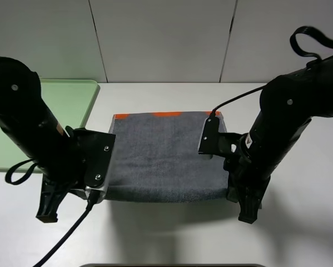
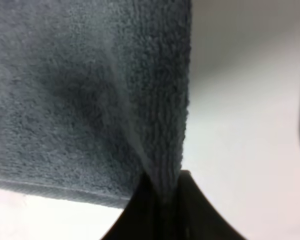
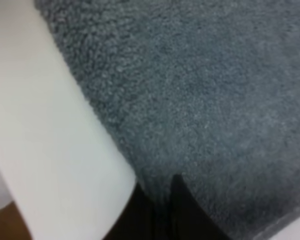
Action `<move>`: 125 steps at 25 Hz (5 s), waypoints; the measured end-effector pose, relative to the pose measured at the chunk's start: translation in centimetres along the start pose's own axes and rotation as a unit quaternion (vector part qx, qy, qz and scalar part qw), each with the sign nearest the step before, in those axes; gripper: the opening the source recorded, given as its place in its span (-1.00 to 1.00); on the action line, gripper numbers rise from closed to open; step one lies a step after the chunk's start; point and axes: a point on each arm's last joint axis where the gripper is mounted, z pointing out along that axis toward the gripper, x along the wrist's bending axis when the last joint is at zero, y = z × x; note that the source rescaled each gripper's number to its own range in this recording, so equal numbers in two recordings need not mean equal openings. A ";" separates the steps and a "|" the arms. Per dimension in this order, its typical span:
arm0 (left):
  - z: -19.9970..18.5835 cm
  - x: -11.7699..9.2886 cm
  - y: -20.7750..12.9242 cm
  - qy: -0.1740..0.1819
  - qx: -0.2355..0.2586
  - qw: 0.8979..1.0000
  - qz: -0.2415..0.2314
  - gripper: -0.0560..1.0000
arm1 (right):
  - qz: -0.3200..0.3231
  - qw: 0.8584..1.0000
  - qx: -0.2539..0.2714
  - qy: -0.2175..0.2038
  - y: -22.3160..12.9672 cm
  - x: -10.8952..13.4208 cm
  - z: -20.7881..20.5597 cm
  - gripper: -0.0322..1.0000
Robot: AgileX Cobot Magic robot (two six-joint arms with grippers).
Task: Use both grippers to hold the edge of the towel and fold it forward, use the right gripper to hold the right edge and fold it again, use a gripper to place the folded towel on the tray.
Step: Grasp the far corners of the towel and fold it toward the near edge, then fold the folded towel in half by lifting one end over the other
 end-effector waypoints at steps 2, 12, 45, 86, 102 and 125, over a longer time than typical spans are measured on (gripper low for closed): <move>-0.9 -0.5 -0.1 -0.002 -0.003 1.000 0.002 -0.89 | 0.004 1.000 -0.011 0.000 -0.1 0.4 -1.1 -0.94; -4.1 -2.8 -0.8 -0.018 -0.010 1.000 0.012 -0.89 | 0.046 0.995 -0.087 -0.007 -1.1 2.6 -6.9 -0.94; -2.4 -1.5 -1.0 0.127 -0.094 0.987 -0.028 -0.89 | 0.002 0.997 -0.047 -0.059 -0.3 0.6 -6.6 -0.94; 3.8 7.3 -3.0 0.197 -0.065 0.970 -0.124 -0.89 | -0.054 0.992 -0.015 -0.113 5.6 -5.9 -1.9 -0.94; 3.6 7.5 -2.9 0.211 -0.070 0.967 -0.121 0.16 | -0.024 0.985 -0.014 -0.171 5.5 -6.9 -2.1 0.53; -1.9 7.2 -2.1 0.290 -0.157 0.925 -0.192 1.00 | 0.091 0.971 -0.069 -0.211 5.2 -6.7 -5.6 0.99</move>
